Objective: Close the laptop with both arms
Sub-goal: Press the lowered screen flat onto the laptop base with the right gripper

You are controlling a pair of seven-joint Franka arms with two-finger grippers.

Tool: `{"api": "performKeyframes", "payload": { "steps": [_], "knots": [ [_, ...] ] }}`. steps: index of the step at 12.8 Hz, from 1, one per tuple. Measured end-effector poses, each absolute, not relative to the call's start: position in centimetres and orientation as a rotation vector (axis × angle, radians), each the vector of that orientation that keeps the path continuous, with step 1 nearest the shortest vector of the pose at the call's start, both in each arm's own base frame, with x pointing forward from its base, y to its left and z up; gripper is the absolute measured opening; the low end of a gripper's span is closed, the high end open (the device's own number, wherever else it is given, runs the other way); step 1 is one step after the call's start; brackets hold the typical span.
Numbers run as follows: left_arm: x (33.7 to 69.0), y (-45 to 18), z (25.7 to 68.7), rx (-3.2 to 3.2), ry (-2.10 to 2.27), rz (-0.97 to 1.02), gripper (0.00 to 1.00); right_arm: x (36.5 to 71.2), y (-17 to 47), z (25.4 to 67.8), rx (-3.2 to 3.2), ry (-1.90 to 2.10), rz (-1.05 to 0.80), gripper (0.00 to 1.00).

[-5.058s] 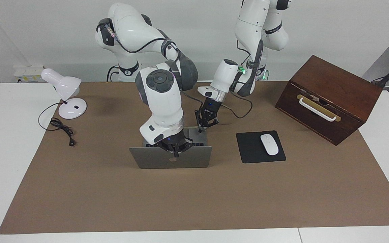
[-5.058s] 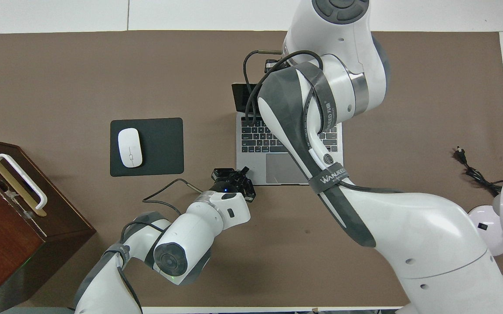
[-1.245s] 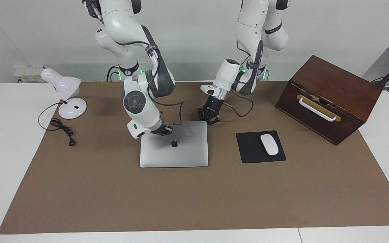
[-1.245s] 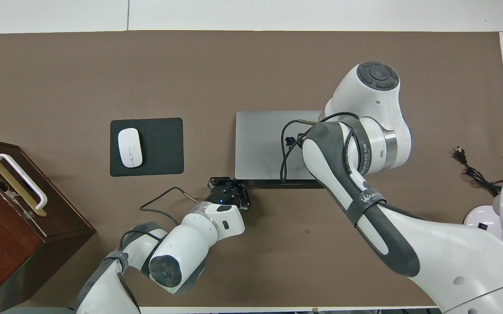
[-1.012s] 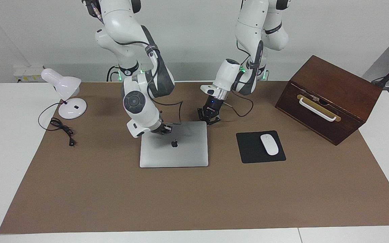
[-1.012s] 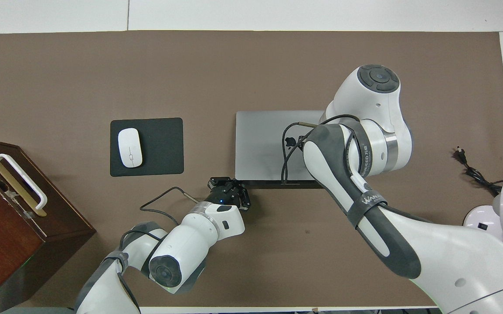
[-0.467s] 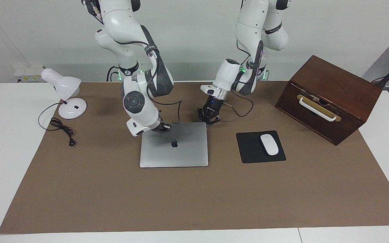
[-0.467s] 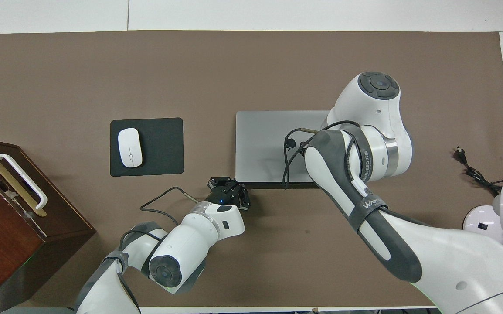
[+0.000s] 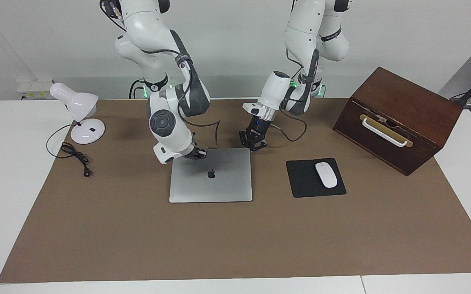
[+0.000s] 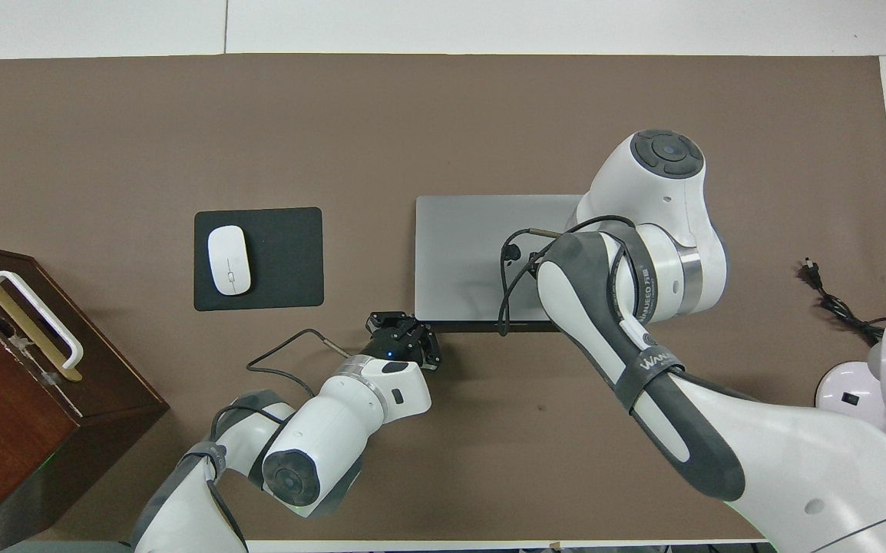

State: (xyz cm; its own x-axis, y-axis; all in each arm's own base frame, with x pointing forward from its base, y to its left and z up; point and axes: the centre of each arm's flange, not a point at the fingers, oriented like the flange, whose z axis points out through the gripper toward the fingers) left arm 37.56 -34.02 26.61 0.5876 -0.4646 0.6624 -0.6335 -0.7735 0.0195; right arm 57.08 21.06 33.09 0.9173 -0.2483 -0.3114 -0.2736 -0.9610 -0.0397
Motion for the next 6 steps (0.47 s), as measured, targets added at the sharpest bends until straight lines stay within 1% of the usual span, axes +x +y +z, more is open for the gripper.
{"api": "performKeyframes", "payload": {
  "steps": [6],
  "knots": [
    [37.56,-34.02,26.61,2.565,-0.906,0.962,0.01,57.18,21.04,33.23,-2.992,0.420,0.458,0.01]
  ]
}}
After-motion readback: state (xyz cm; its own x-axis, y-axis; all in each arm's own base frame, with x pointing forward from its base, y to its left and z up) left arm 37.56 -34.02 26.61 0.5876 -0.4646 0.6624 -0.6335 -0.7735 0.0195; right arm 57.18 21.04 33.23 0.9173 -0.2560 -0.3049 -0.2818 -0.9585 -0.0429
